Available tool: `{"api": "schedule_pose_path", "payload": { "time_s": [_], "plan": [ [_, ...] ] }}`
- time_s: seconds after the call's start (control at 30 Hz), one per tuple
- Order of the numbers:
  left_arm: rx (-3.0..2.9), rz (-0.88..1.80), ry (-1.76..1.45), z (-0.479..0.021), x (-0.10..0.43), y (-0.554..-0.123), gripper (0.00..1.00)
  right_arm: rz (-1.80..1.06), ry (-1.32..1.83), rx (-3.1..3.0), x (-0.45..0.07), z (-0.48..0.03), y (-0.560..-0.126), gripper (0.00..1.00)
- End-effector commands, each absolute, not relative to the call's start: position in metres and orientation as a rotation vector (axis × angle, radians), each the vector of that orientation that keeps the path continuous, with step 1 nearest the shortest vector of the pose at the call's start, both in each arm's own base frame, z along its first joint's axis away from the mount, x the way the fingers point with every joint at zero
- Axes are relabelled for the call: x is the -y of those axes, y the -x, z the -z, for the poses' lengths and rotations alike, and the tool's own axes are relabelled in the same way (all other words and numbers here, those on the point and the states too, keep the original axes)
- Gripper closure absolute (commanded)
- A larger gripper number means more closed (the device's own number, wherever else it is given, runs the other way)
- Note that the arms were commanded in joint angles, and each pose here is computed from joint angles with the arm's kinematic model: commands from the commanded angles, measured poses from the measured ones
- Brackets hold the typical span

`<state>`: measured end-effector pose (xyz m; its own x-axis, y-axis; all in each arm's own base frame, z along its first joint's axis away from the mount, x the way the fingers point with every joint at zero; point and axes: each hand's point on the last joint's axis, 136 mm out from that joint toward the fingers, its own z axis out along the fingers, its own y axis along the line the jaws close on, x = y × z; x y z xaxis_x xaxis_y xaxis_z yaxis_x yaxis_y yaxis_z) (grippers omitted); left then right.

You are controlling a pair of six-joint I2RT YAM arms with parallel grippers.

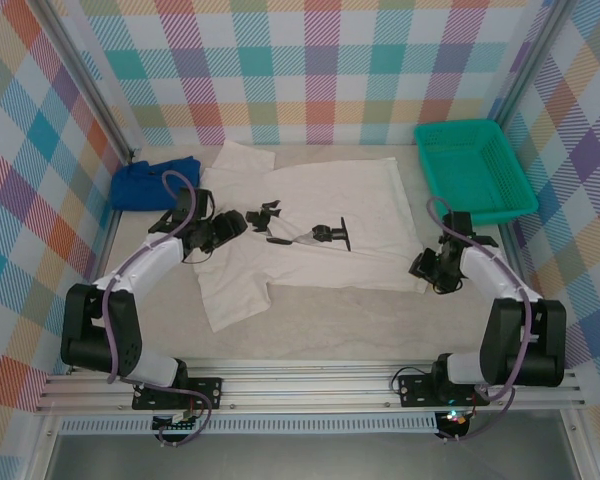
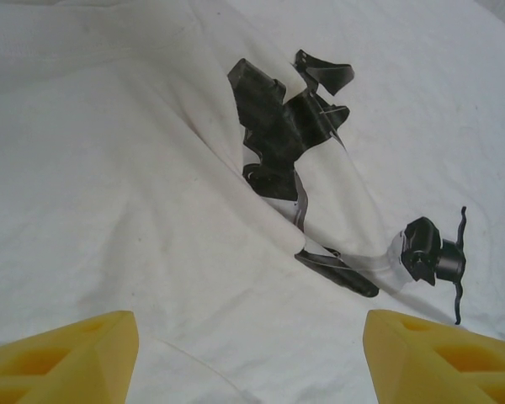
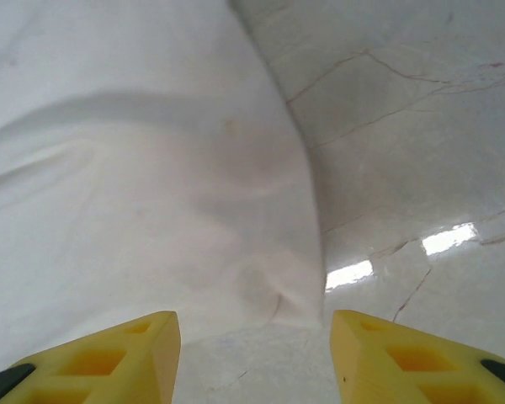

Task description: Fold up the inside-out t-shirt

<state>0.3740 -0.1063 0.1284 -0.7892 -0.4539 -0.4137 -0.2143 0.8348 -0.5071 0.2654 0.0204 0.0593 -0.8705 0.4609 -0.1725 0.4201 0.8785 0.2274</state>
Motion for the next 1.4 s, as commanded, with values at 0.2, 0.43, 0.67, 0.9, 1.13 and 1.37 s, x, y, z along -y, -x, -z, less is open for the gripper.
{"api": "schedule_pose_path", "payload": {
  "time_s": [0.2,0.43,0.67,0.9,1.13,1.37],
  "plan": [
    [-2.485,0.576,0.460,-0.133,0.104,-0.359,0.29,-0.104,-0.683,-2.917,-0.025,-0.040,-0.247,0.51],
    [-2.492,0.572,0.451,-0.132,0.104,-0.357,0.29,-0.120,-0.705,-2.956,-0.029,-0.026,-0.258,0.53],
    [-2.486,0.568,0.447,-0.135,0.102,-0.348,0.29,-0.157,-0.733,-3.005,-0.034,-0.011,-0.257,0.62],
    [-2.508,0.549,0.444,-0.133,0.098,-0.335,0.29,-0.173,-0.726,-2.979,-0.034,-0.014,-0.263,0.79],
    [-2.616,0.503,0.499,-0.108,0.092,-0.298,0.29,-0.181,-0.661,-2.942,-0.034,-0.030,-0.272,0.88],
    [-2.736,0.215,0.582,-0.084,0.066,-0.225,0.31,-0.282,-0.619,-2.906,-0.044,-0.041,-0.278,0.94]
  ]
}}
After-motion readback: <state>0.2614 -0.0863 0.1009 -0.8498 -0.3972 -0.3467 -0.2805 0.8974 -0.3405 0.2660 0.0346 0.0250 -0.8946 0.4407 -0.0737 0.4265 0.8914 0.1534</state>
